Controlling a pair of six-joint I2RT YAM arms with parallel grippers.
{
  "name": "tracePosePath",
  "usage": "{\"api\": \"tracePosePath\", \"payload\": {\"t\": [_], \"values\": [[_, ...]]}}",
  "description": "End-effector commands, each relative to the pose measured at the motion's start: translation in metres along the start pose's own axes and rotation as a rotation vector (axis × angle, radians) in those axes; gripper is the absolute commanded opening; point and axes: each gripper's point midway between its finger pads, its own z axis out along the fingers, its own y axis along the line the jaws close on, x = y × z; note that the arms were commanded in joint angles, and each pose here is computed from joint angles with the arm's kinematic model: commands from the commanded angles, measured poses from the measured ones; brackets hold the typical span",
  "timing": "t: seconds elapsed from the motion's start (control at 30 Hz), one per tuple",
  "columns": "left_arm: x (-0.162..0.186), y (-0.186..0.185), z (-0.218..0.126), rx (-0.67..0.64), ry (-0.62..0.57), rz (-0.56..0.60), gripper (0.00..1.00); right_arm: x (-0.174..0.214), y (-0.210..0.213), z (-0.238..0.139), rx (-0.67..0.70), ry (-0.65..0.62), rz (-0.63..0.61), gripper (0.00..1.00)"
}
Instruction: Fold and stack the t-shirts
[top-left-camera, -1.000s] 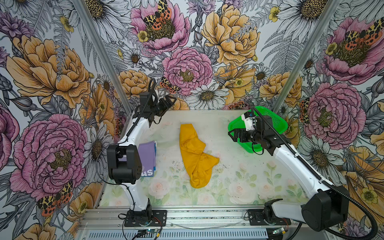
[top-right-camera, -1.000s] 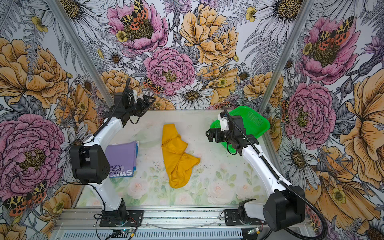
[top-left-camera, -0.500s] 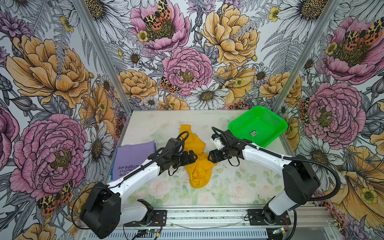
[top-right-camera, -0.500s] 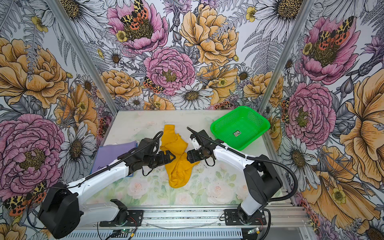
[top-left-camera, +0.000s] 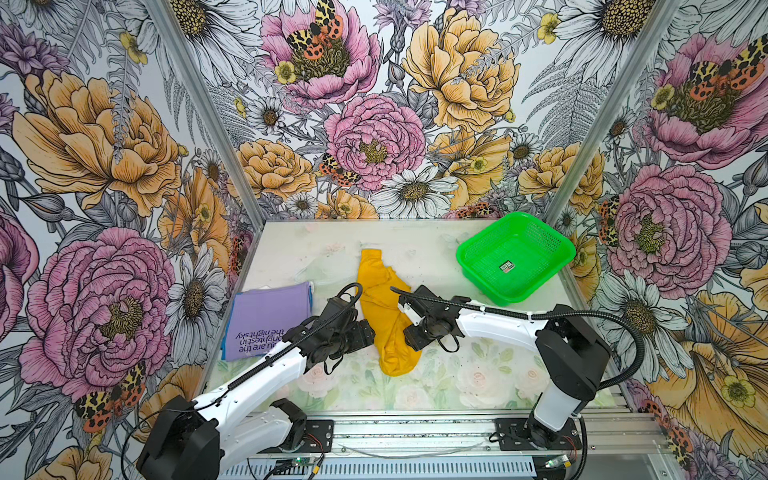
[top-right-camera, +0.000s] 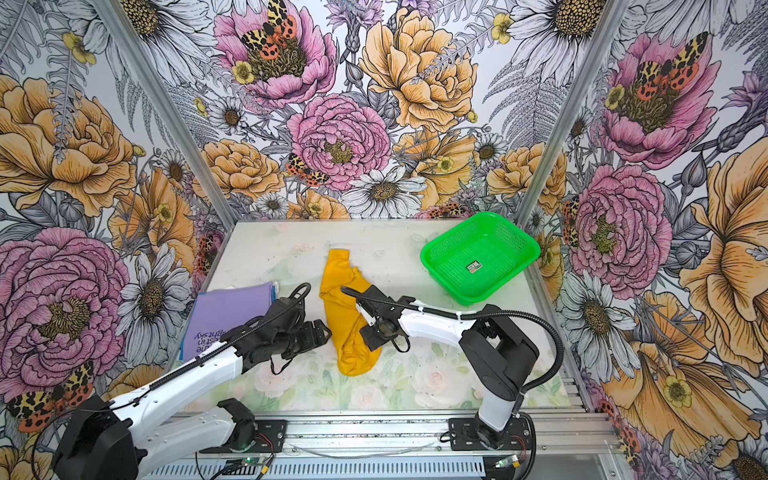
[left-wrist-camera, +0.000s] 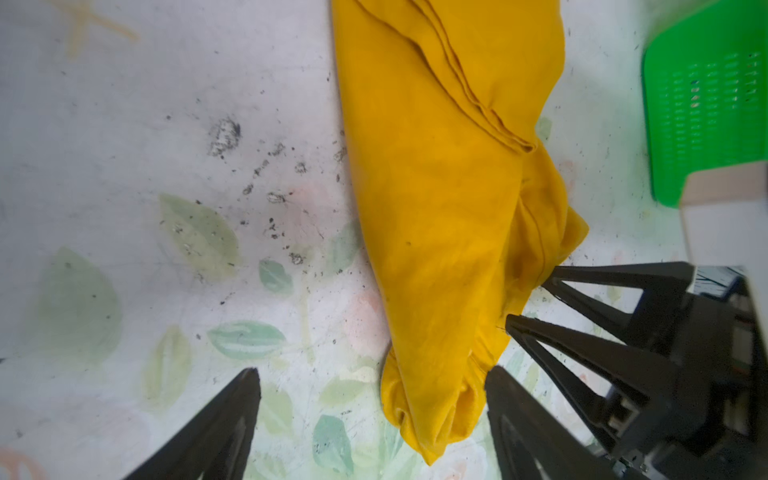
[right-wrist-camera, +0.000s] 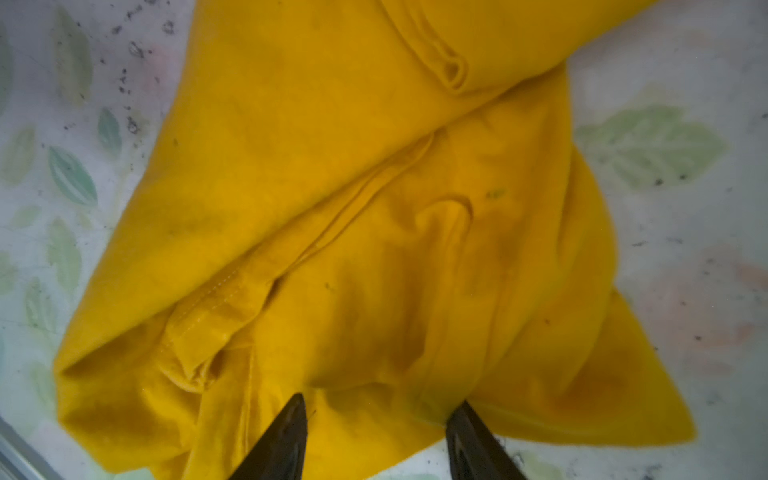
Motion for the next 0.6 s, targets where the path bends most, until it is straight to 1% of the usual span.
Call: {"api": "tracePosePath", "payload": {"t": [0.0, 0.03, 0.07, 0.17, 0.2, 0.23, 0.3, 0.4, 0.47, 0.57], "values": [[-0.018, -0.016, -0.01, 0.046, -0.038, 0.043, 0.85, -0.007, -0.018, 0.003, 0.089, -0.024, 0.03, 0.51], [-0.021, -0.018, -0.011, 0.053, -0.039, 0.049, 0.85, -0.007, -0.02, 0.006, 0.1, -0.02, 0.033, 0.46], [-0.023, -0.022, -0.013, 0.061, -0.041, 0.056, 0.85, -0.008, -0.024, 0.008, 0.119, -0.021, 0.039, 0.39], [-0.028, -0.032, -0.017, 0.089, -0.045, 0.091, 0.84, -0.012, -0.036, 0.009, 0.165, -0.029, 0.065, 0.1], [-0.029, -0.036, -0.019, 0.101, -0.047, 0.107, 0.84, -0.015, -0.038, 0.006, 0.172, -0.04, 0.068, 0.03], [-0.032, -0.041, -0.022, 0.115, -0.054, 0.126, 0.84, -0.019, -0.04, -0.001, 0.183, -0.061, 0.067, 0.0], [-0.037, -0.051, -0.029, 0.144, -0.064, 0.171, 0.83, -0.029, -0.039, -0.019, 0.187, -0.117, 0.05, 0.0], [-0.046, -0.072, -0.044, 0.211, -0.088, 0.243, 0.83, -0.05, -0.026, -0.063, 0.132, -0.235, 0.014, 0.0], [-0.054, -0.089, -0.057, 0.263, -0.108, 0.291, 0.83, -0.066, -0.015, -0.105, 0.091, -0.33, -0.014, 0.0], [-0.064, -0.12, -0.08, 0.368, -0.147, 0.367, 0.83, -0.081, -0.008, -0.162, 0.082, -0.428, -0.041, 0.0]]}}
